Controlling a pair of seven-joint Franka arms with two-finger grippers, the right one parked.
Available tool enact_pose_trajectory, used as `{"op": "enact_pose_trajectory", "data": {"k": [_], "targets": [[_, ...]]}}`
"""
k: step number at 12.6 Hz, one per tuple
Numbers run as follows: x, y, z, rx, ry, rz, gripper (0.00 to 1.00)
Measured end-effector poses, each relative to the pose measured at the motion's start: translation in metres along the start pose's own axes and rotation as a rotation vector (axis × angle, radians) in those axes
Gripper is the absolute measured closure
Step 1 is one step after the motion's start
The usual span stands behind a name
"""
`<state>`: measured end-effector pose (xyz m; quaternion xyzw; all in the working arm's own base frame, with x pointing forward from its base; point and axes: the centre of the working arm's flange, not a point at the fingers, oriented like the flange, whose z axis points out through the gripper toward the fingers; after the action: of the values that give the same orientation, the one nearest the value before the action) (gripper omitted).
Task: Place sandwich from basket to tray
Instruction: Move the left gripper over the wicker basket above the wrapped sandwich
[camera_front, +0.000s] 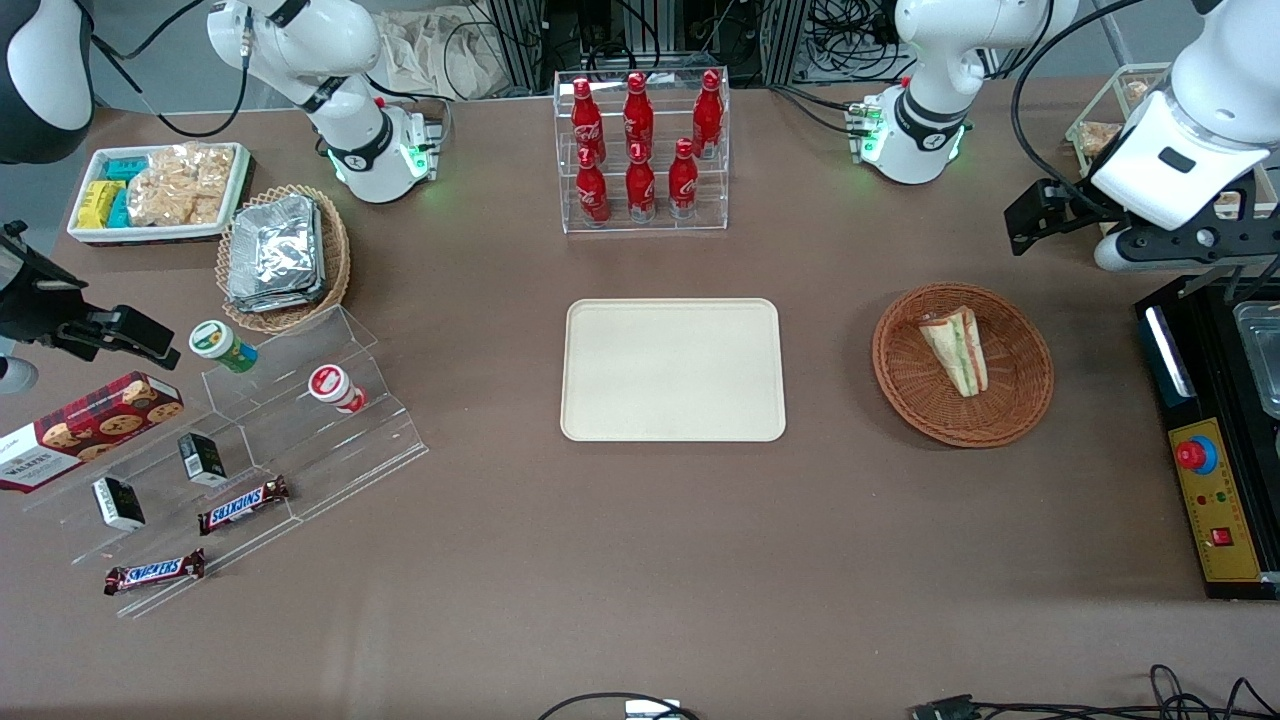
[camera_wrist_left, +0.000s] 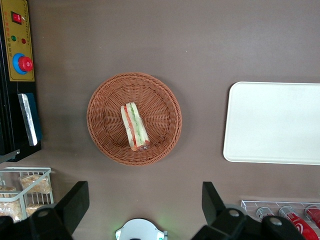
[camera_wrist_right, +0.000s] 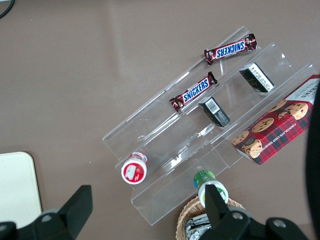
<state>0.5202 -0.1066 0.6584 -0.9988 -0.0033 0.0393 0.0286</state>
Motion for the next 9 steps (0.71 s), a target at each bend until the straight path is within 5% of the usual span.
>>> {"op": "enact_pose_trajectory", "data": {"k": [9], "targets": [[0.0018, -0.0004, 0.0042, 0.004, -0.015, 0.000, 0.00]]}}
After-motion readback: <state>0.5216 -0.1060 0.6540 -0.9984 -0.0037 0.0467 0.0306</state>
